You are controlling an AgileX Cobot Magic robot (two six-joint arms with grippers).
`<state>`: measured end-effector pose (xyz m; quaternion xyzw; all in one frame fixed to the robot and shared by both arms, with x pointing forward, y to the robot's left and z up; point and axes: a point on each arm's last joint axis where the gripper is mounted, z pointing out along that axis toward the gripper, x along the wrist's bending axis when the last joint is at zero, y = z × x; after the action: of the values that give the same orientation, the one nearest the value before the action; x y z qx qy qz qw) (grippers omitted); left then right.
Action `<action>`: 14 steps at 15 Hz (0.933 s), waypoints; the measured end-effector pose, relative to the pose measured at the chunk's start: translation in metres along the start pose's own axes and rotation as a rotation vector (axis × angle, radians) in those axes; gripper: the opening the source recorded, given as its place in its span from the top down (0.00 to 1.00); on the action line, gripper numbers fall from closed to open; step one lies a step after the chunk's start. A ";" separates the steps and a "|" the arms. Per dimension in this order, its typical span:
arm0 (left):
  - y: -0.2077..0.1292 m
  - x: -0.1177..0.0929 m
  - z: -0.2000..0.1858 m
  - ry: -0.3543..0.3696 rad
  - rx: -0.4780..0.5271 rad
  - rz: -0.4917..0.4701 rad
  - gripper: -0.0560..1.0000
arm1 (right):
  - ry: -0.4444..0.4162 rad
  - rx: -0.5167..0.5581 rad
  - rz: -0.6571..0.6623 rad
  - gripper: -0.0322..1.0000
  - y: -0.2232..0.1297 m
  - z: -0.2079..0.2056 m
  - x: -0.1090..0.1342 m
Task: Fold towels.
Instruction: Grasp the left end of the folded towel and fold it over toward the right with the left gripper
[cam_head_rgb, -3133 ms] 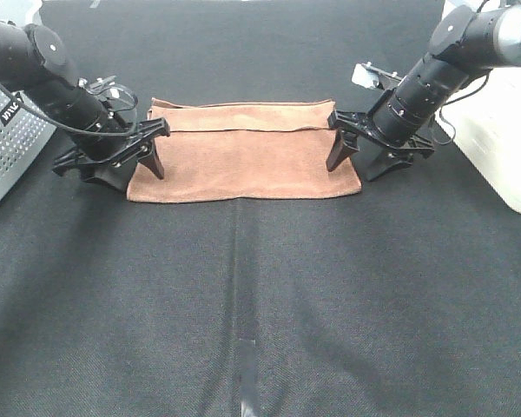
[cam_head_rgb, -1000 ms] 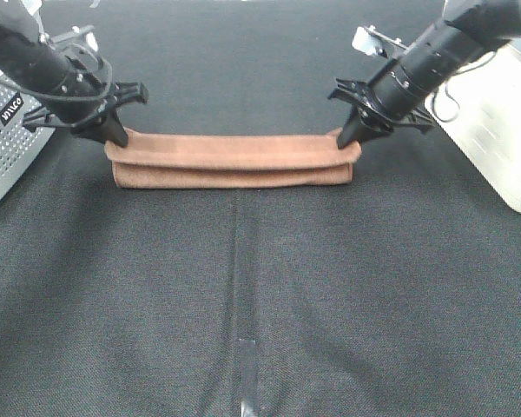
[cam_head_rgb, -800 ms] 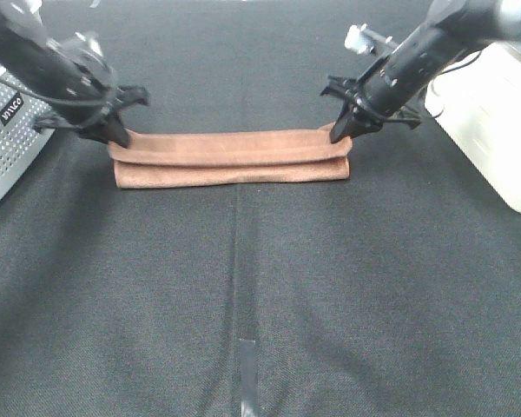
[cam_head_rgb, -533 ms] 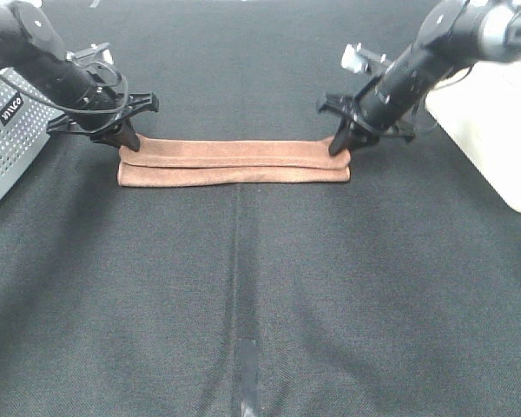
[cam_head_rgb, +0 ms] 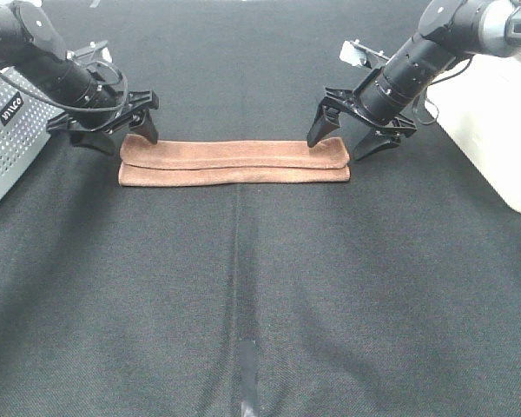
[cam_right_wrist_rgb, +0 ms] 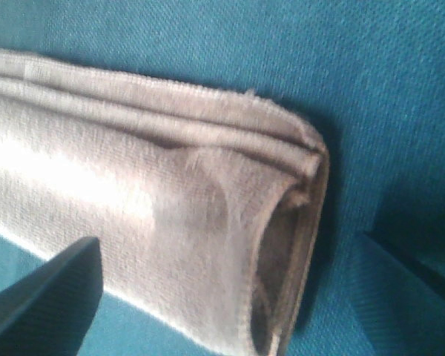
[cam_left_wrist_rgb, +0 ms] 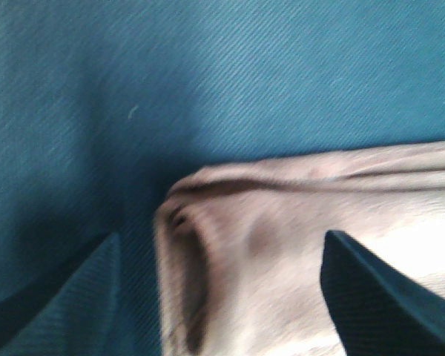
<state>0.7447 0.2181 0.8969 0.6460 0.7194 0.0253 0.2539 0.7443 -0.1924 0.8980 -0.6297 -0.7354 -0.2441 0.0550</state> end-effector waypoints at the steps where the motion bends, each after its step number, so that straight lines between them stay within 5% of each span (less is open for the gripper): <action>1: 0.000 0.003 0.000 0.009 0.007 -0.021 0.27 | -0.005 0.000 -0.004 0.15 0.000 0.000 0.000; 5: -0.006 0.006 0.015 -0.006 0.034 -0.050 0.27 | -0.029 0.007 -0.022 0.15 0.000 0.000 -0.002; 10: -0.009 0.000 0.026 -0.053 0.034 -0.029 0.41 | -0.035 0.003 -0.024 0.15 0.000 0.000 -0.003; 13: -0.011 0.001 0.030 -0.053 0.038 -0.054 0.88 | -0.035 0.003 -0.025 0.15 0.000 0.000 -0.003; 14: -0.011 0.001 0.029 -0.051 0.045 -0.051 0.88 | -0.035 0.003 -0.024 0.15 0.000 0.000 -0.003</action>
<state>0.7460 0.2086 0.8671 0.6336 0.7292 -0.0139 0.2582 0.7448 -0.1953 0.8972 -0.6249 -0.7442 -0.2325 0.0400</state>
